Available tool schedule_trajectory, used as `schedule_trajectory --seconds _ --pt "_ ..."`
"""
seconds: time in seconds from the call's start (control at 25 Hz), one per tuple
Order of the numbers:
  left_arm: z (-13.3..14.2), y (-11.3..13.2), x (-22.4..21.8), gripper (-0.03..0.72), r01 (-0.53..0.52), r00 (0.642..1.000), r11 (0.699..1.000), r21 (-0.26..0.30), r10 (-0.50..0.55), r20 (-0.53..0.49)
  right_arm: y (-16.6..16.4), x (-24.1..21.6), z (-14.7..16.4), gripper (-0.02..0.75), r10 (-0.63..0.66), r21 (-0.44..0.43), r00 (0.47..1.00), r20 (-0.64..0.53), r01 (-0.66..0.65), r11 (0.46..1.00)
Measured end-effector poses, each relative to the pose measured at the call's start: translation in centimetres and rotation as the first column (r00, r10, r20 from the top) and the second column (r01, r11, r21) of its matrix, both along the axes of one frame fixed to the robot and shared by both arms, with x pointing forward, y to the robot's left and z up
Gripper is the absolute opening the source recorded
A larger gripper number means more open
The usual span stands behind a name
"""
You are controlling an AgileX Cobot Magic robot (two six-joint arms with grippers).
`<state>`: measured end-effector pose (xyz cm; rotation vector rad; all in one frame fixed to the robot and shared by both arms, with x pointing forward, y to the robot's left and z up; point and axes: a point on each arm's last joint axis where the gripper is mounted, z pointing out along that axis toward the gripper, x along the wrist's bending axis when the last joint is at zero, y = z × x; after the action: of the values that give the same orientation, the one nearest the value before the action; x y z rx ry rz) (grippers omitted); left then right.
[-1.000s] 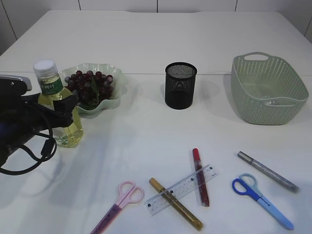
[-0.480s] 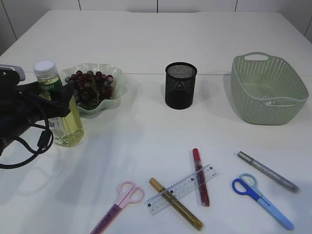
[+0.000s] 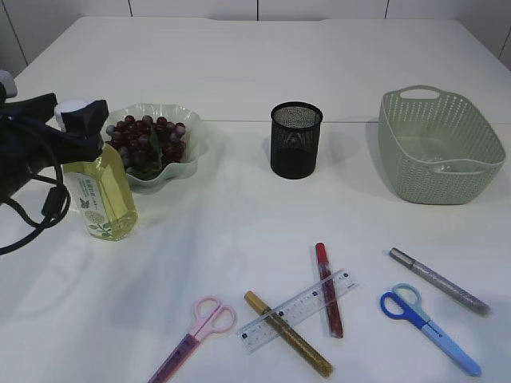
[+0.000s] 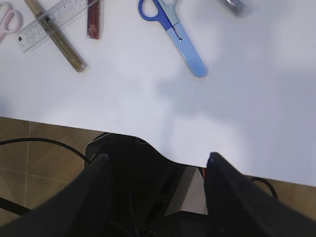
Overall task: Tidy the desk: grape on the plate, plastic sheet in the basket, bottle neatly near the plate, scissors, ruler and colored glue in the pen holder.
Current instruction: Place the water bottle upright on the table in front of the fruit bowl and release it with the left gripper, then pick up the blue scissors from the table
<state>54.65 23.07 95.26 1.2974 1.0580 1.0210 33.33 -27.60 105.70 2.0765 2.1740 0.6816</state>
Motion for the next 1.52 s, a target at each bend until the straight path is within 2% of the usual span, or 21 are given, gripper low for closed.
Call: schedule_trajectory --seconds 0.2,0.44,0.68,0.76,0.92,1.04,1.24,1.52 --pt "2.0 0.1 -0.7 0.549 0.000 1.000 1.000 0.004 0.000 -0.006 0.3 0.0 0.1 0.470 0.000 0.034 1.000 0.001 0.000 0.999" --pt "4.4 0.5 -2.1 0.543 0.002 0.995 1.000 0.027 0.001 -0.099 0.5 0.0 0.2 0.471 0.001 0.056 1.000 0.002 -0.001 0.998" --pt "8.6 1.2 -5.3 0.542 -0.001 0.992 1.000 0.029 0.004 -0.129 0.5 0.0 0.2 0.471 0.001 0.064 1.000 0.002 -0.001 0.998" --pt "9.8 1.6 -6.6 0.542 -0.008 0.990 1.000 0.018 0.011 -0.144 0.7 0.0 0.3 0.470 0.001 0.092 1.000 0.003 -0.001 0.996" --pt "11.4 2.3 -9.6 0.541 -0.022 0.969 1.000 -0.015 0.017 -0.245 1.5 0.0 0.7 0.470 0.012 0.187 1.000 0.012 -0.014 0.982" --pt "11.9 2.7 -12.2 0.541 -0.011 0.941 1.000 -0.018 0.005 -0.340 1.8 0.1 0.9 0.471 0.037 0.218 0.999 0.029 -0.042 0.975" --pt "12.9 3.4 -16.8 0.541 0.024 0.879 1.000 0.000 -0.021 -0.476 1.6 0.1 0.7 0.471 0.101 0.154 0.993 0.054 -0.108 0.982" --pt "15.9 3.7 -19.4 0.541 0.058 0.836 0.998 0.002 -0.047 -0.546 0.0 2.4 -0.8 0.470 0.125 -0.041 0.988 -0.088 -0.129 0.991"
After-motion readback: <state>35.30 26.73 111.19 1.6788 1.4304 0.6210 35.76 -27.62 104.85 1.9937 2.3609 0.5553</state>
